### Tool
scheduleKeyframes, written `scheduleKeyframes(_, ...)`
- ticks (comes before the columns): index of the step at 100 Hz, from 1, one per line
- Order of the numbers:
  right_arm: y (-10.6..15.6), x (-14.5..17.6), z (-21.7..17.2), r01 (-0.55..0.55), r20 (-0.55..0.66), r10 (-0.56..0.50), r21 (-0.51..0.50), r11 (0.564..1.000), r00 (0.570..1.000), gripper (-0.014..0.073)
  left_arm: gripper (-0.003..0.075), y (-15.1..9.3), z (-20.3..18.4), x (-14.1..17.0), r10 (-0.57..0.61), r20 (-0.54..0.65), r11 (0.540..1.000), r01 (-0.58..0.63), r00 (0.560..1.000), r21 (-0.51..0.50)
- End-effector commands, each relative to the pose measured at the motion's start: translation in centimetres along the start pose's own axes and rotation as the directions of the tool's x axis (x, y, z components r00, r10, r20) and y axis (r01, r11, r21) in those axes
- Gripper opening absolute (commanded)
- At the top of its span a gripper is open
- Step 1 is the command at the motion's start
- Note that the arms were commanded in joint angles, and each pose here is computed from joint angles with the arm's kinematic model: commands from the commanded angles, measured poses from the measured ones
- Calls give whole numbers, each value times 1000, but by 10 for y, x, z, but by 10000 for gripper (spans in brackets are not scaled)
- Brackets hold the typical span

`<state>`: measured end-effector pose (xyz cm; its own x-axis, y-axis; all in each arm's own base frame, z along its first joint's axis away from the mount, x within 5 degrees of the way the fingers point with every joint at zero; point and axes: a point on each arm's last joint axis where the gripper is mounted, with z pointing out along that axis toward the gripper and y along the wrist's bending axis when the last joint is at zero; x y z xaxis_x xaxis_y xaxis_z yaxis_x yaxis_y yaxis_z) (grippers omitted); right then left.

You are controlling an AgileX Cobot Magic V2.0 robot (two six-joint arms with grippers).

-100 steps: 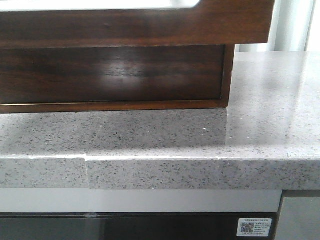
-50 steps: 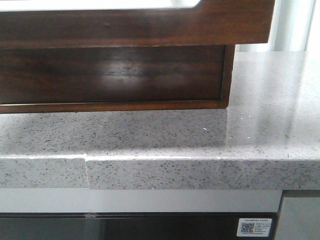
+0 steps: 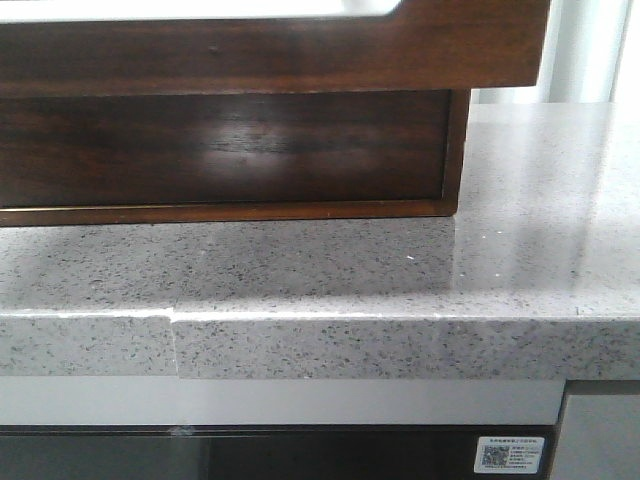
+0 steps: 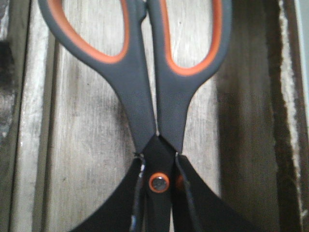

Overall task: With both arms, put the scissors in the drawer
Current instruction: 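Carry the scissors over the open drawer with the right gripper, then lower the scissors into the drawer and open the right gripper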

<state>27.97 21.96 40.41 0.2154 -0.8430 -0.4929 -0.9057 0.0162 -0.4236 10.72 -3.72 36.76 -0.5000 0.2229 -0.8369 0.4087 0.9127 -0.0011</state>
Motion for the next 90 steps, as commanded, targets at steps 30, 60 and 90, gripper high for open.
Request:
scheduleKeyframes(30, -8, -1, -12, -9, -27, 12, 94, 996, 1000, 12, 356, 0, -5, -14, -6, 93, 1000, 6, 996, -4)
scheduleKeyframes(60, -8, 0, -12, -7, -33, 10, 93, 996, 999, 13, 356, 0, -5, -14, -6, 91, 1000, 6, 996, -3)
scheduleKeyframes(90, -8, -1, -14, -23, -32, 27, 100, 995, 999, 265, 356, 0, -5, -14, -6, 91, 1000, 6, 996, -3)
